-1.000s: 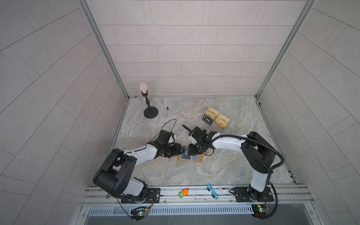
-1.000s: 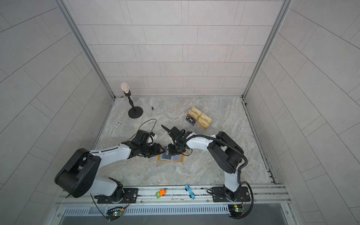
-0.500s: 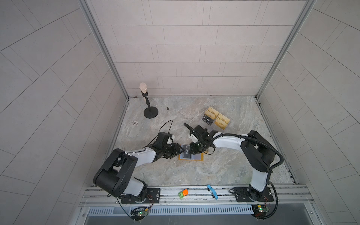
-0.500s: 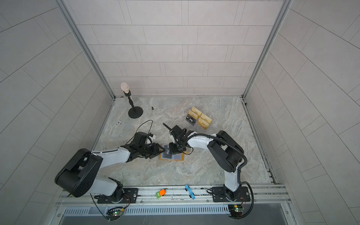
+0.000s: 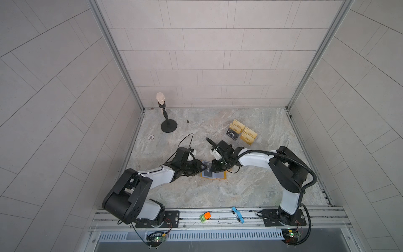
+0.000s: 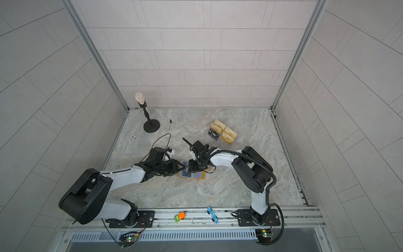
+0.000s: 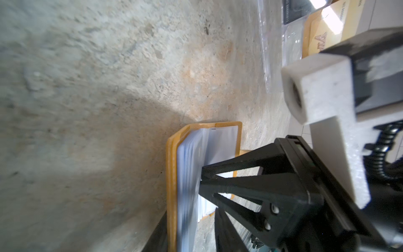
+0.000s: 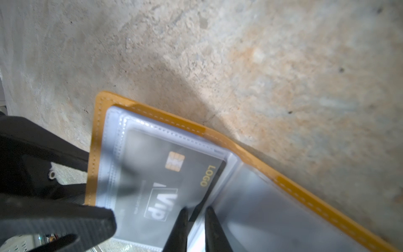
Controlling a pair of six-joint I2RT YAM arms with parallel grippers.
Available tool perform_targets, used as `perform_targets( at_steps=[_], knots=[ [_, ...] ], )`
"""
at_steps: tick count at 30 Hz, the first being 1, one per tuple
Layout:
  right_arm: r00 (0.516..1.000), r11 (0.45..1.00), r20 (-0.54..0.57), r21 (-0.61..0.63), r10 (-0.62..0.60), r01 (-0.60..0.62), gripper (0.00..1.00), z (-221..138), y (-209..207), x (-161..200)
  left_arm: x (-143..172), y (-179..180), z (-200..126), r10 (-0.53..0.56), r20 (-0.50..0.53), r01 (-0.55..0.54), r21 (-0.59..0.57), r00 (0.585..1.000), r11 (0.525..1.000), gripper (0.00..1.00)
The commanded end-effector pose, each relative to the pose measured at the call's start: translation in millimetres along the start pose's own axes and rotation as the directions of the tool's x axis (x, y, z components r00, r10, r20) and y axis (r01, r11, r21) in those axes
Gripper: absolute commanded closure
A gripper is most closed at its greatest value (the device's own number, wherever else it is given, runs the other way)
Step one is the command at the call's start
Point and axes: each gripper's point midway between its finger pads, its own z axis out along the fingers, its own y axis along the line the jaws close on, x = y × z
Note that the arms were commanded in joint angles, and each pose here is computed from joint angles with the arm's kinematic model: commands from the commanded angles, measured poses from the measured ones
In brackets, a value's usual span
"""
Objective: Insert credit cards into a card holder
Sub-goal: Close the card holder at the center of the table.
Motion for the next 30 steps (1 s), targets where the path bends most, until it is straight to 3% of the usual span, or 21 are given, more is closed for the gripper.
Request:
perform_targets(
  at_steps=[1,5,8,13,16,23,30],
  knots=[
    [0.998,0.998,-0.055,0.052,0.030,-0.027,0.81,11.3,-16.7,21.1,0.4,2.4,0.0,0.044,-0.012,-0.045,-0.061,0.999,0.997,0.66],
    [0.999,1.000,-0.035,0.017,0.021,-0.020,0.81,5.6,-6.9,15.4,-1.2,4.0,6.6,0.039,-0.011,-0.040,-0.071,0.999,0.997,0.69],
    [1.000,1.000,-0.027,-0.003,0.011,-0.011,0.81,1.9,-0.3,11.0,4.9,-1.3,12.1,0.057,-0.029,-0.059,-0.080,0.998,0.995,0.77],
    [1.000,1.000,0.011,-0.005,-0.020,0.020,0.71,-17.0,9.0,1.1,-1.0,6.6,1.6,0.069,-0.003,-0.069,-0.175,0.998,0.982,0.92],
    [0.998,0.999,0.054,-0.004,-0.041,0.041,0.67,-37.4,15.2,-7.9,-4.9,10.0,-11.3,0.083,0.013,-0.077,-0.245,0.996,0.966,0.93],
    [0.990,0.998,0.126,0.044,-0.059,0.054,0.65,-82.4,0.6,-14.3,-10.6,16.8,-45.9,0.145,-0.036,-0.144,-0.502,0.989,0.853,0.91],
    [0.988,0.999,0.154,0.050,-0.012,0.004,0.65,-91.2,-31.3,-2.7,-6.5,21.2,-57.7,0.191,-0.097,-0.206,-0.672,0.977,0.712,0.91]
  ],
)
